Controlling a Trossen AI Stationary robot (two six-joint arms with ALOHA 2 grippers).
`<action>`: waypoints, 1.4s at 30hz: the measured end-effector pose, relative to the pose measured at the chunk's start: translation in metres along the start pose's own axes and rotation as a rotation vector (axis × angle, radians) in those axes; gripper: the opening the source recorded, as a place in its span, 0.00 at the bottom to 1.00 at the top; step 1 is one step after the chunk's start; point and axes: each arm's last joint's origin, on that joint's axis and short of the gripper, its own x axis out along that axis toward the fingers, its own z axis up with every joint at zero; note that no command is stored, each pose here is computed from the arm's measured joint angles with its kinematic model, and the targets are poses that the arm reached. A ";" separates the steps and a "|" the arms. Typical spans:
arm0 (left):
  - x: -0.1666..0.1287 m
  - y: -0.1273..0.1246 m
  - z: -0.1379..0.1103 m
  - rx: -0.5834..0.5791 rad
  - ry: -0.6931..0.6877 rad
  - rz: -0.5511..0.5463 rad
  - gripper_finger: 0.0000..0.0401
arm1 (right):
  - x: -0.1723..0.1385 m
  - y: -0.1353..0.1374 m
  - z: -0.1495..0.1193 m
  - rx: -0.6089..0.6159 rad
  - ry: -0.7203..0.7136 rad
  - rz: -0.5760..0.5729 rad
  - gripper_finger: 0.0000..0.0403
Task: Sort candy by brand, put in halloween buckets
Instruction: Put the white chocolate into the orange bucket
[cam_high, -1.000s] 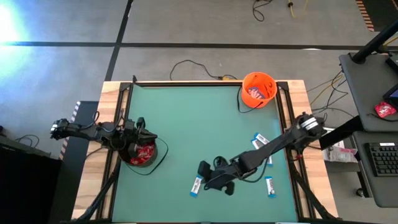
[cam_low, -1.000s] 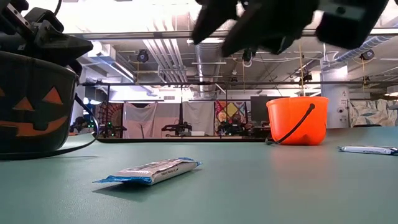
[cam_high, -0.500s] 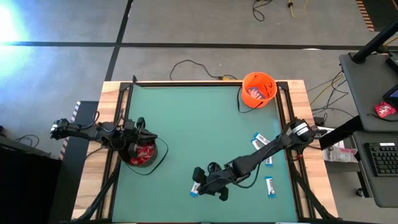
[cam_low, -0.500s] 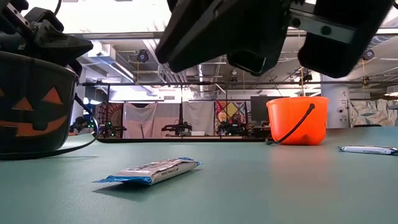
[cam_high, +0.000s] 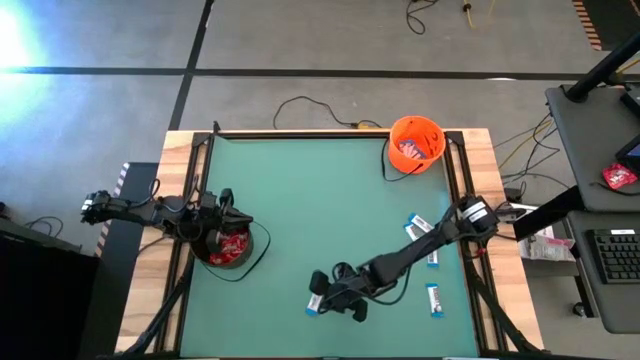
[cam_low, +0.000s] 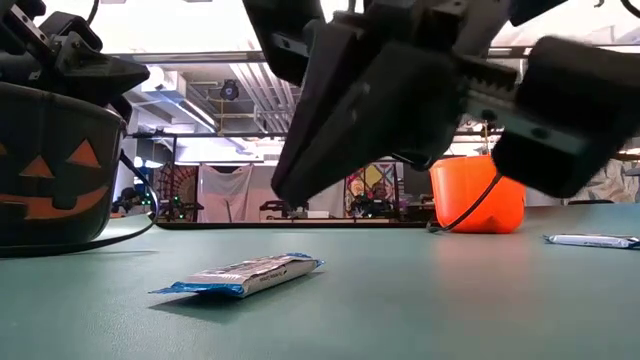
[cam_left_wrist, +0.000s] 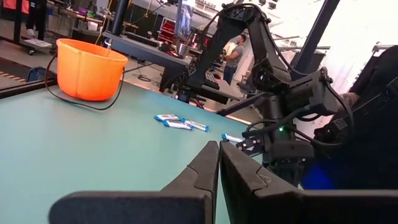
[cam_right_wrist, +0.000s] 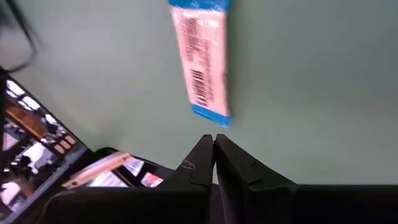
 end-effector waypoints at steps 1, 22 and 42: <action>0.000 0.000 0.000 0.000 0.000 0.000 0.00 | 0.000 0.001 0.001 0.000 -0.006 0.009 0.02; 0.000 0.000 0.000 0.000 0.000 0.000 0.00 | 0.036 -0.007 0.023 -0.003 -0.053 0.026 0.02; 0.000 0.000 0.000 0.000 0.000 0.000 0.00 | -0.068 -0.017 0.072 0.017 -0.715 -0.542 0.02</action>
